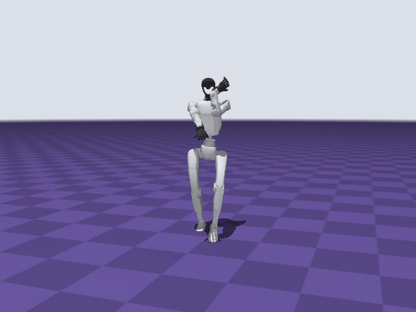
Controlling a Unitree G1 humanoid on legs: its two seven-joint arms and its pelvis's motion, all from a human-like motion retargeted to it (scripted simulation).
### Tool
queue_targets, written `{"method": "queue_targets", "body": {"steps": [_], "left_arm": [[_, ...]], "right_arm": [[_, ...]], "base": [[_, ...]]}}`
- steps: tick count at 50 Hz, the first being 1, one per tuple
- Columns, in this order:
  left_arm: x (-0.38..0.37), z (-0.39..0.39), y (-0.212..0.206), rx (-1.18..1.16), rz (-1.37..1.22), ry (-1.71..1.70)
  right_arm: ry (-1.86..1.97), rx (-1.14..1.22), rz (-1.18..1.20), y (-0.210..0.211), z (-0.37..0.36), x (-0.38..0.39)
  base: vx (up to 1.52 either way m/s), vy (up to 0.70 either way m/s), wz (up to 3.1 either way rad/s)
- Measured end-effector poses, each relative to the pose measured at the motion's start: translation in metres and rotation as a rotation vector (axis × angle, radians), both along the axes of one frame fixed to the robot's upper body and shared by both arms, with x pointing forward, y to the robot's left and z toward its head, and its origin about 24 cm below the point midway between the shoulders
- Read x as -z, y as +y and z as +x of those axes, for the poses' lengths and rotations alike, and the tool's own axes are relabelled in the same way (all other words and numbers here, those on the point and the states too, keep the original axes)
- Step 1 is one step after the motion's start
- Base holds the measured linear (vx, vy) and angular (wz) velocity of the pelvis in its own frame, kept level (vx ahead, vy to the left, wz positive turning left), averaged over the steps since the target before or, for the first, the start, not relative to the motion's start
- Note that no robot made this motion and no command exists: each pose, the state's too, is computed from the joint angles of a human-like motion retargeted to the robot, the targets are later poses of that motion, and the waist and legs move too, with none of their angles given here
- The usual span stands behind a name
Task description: Dance
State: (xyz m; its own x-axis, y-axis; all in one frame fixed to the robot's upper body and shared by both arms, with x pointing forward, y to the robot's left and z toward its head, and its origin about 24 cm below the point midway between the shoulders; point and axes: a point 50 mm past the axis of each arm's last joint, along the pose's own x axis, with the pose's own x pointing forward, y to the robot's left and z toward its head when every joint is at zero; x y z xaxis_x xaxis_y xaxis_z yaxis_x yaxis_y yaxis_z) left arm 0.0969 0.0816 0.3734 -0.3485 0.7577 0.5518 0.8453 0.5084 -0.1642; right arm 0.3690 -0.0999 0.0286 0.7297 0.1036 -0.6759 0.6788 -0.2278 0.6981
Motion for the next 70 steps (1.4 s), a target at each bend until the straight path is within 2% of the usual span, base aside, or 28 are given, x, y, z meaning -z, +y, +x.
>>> {"method": "queue_targets", "body": {"steps": [10, 22, 48, 70], "left_arm": [[0.007, -0.002, -0.010, 0.031, 0.012, 0.030], [0.013, -0.003, -0.019, 0.048, 0.027, 0.063], [0.018, -0.002, -0.028, 0.052, 0.068, 0.078], [0.023, 0.005, -0.032, 0.097, 0.104, 0.125]], "right_arm": [[-0.144, 0.025, -0.068, -0.001, 0.025, -0.046], [-0.284, 0.111, -0.038, 0.000, 0.045, -0.092], [-0.712, 0.179, 0.054, 0.036, 0.056, -0.195], [-0.842, 0.206, 0.128, 0.044, 0.052, -0.223]], "base": [[0.00, 0.00, 0.00], [0.01, 0.00, 0.05], [0.00, 0.00, 0.00], [-0.01, 0.00, -0.03]]}}
